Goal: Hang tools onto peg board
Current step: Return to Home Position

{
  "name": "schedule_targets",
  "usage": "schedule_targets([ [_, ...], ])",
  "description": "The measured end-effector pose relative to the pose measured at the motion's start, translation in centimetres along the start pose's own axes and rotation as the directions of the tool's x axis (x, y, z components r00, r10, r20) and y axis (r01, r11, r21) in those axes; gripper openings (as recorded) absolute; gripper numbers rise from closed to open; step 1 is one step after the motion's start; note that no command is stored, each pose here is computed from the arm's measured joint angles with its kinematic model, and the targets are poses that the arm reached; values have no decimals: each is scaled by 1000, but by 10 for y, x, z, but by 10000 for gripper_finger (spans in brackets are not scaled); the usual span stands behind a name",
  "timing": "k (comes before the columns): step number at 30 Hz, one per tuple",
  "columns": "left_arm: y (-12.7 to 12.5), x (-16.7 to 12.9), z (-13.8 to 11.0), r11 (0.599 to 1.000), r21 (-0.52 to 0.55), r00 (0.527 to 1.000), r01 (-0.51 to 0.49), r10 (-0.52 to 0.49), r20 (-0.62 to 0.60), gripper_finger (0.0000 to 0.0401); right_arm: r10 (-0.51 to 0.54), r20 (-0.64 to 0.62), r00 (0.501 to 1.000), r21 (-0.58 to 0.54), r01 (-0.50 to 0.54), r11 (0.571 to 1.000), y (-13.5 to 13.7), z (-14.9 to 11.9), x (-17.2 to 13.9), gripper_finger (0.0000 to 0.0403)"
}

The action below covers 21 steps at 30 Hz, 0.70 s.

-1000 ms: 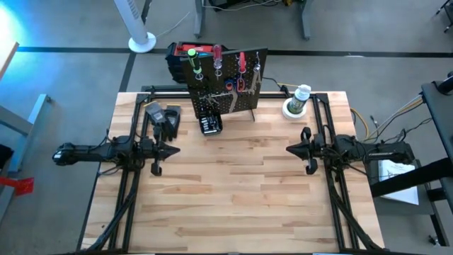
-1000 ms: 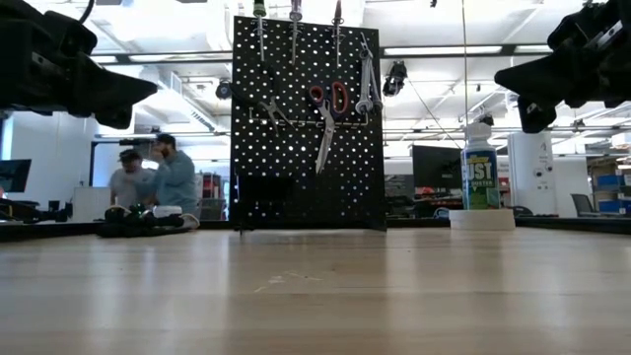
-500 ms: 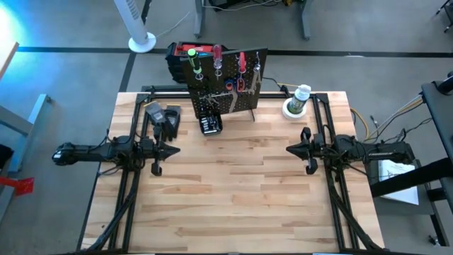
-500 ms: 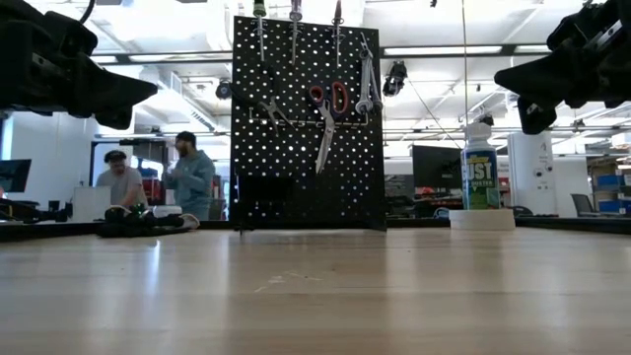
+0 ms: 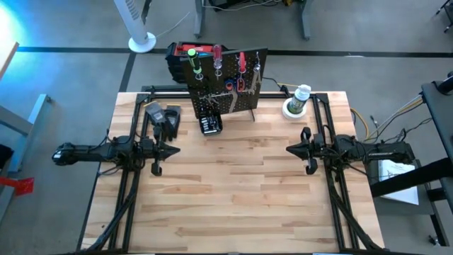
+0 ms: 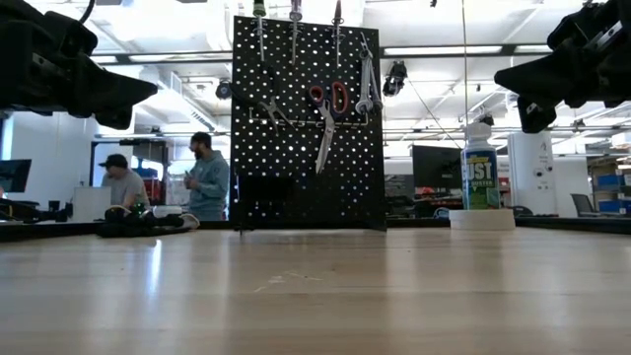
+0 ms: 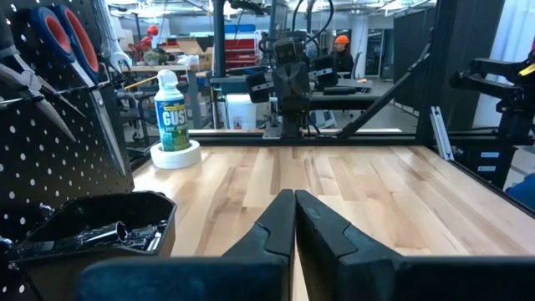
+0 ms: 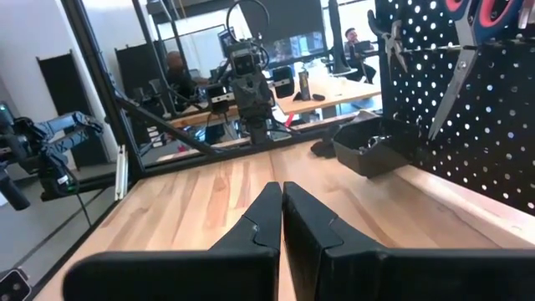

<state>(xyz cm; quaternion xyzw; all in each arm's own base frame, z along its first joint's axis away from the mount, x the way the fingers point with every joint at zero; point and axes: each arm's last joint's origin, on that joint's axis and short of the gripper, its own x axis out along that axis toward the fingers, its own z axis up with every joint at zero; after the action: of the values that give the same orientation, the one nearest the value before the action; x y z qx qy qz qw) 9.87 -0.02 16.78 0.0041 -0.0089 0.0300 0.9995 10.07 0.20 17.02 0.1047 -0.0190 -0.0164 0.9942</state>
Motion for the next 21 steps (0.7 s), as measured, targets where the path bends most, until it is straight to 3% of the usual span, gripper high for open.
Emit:
schedule_targets([
  [21, 0, 0, 0, 1000, 0, 1000, 0, 0, 0, 0, -5, -25, 1000, -2, 5, 1000, 0, -2, 1, 0],
])
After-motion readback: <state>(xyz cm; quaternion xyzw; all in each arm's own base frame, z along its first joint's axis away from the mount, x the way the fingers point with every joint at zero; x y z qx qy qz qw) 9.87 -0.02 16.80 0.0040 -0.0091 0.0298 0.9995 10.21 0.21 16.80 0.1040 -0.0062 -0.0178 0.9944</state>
